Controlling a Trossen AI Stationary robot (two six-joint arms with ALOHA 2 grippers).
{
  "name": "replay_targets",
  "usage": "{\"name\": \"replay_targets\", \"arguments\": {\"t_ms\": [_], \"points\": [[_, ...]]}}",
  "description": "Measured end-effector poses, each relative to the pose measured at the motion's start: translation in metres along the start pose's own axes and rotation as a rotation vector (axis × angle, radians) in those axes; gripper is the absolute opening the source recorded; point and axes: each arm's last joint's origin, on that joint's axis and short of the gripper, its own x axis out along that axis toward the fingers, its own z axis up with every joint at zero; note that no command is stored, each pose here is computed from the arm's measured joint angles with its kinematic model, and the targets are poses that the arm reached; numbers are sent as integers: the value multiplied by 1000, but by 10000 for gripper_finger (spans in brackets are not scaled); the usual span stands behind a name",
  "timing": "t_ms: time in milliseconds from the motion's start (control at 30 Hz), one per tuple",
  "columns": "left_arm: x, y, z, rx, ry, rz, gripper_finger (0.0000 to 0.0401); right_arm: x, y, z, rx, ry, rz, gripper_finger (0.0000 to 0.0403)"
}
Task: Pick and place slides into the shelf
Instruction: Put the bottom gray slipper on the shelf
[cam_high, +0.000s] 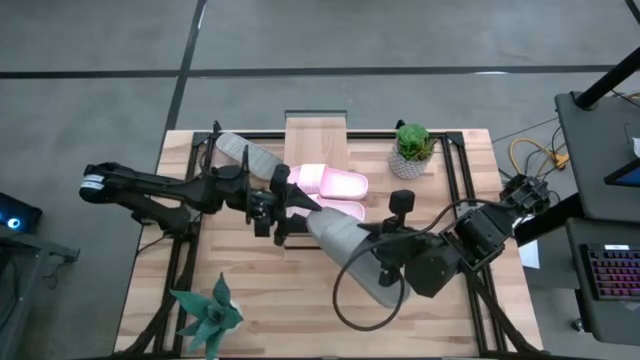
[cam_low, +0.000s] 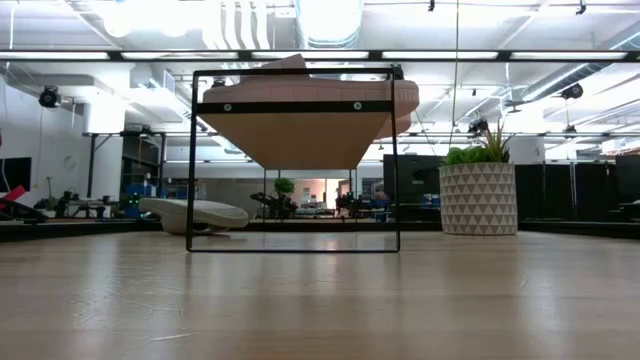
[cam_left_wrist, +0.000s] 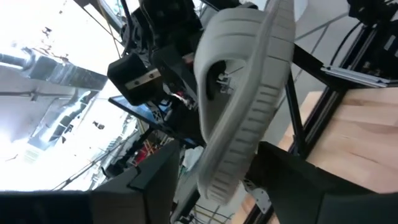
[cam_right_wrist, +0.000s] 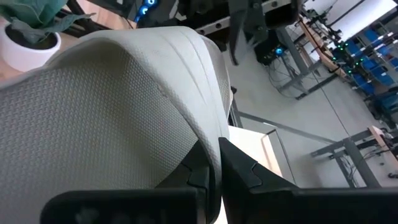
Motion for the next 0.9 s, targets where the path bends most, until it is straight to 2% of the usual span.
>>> {"name": "replay_targets", "arguments": {"t_ms": [133, 267, 400, 600, 733, 900], "points": [[4, -3, 3, 7, -19, 6, 195, 2, -4, 0, -14, 5, -1, 11], [3, -5, 5, 43, -26, 3, 166, 2, -10, 2, -21, -4, -7, 11], [3, -5, 7, 44, -33, 3, 117, 5, -17, 4, -12, -5, -8, 11], [2, -6, 7, 81, -28, -5, 20, 11, -26, 4, -21, 9, 18, 11], [-2, -2, 8, 90, 13, 28, 17, 12, -28, 4, -78, 11, -1, 14], [-11, 6, 10, 88, 140, 108, 17, 8, -37, 7, -157, 22, -154, 38]]}}
